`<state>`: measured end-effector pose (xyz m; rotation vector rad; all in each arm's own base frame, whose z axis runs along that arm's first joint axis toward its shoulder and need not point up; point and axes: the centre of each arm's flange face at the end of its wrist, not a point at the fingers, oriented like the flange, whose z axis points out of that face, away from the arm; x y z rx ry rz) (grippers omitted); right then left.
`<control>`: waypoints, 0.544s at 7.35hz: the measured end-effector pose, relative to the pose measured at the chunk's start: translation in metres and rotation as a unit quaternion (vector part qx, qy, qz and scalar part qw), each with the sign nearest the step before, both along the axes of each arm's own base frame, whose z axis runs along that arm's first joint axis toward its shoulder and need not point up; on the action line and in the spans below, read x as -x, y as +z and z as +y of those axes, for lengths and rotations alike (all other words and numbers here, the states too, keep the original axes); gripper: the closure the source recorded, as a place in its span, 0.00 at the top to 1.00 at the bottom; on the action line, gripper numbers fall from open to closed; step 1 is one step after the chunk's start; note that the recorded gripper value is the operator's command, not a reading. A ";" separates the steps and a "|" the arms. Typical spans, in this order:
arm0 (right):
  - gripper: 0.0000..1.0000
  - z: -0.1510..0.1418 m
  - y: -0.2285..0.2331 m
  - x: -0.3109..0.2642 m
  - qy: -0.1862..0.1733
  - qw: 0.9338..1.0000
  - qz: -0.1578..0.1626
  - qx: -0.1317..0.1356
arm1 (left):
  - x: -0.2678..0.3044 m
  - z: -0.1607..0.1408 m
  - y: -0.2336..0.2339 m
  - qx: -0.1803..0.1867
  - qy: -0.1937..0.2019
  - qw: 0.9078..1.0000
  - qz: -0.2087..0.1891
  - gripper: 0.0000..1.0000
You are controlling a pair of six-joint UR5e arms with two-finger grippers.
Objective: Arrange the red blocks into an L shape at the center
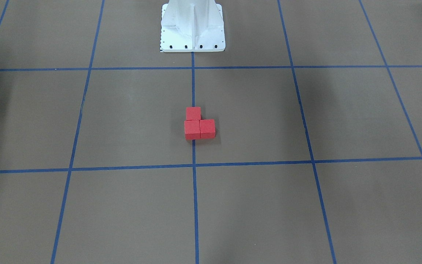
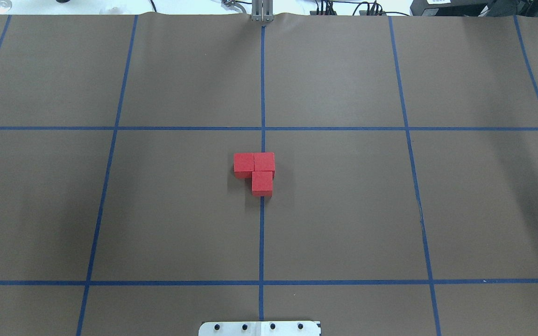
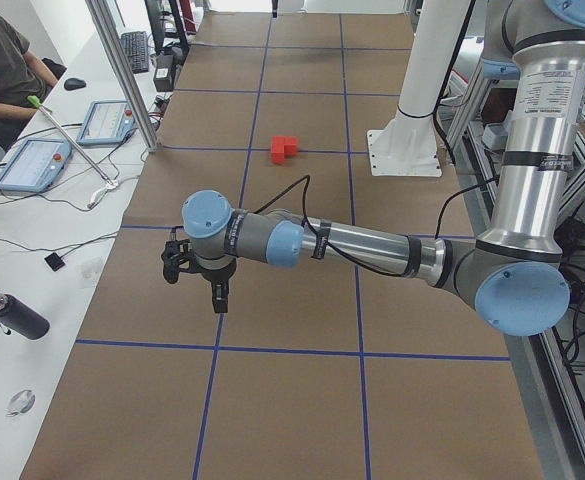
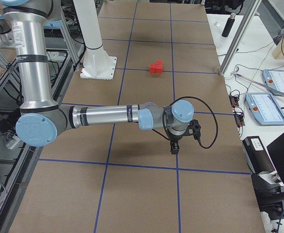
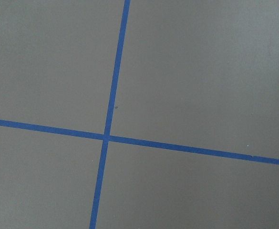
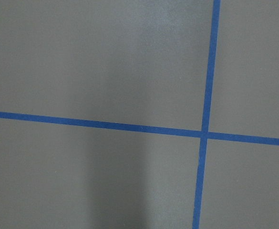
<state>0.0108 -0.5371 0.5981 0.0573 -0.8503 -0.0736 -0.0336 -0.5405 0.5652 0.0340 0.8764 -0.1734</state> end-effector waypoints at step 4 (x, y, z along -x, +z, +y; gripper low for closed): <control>0.99 0.007 0.006 0.000 0.000 1.000 -0.002 -0.029 | -0.001 0.004 0.004 0.002 0.001 1.000 0.001 1.00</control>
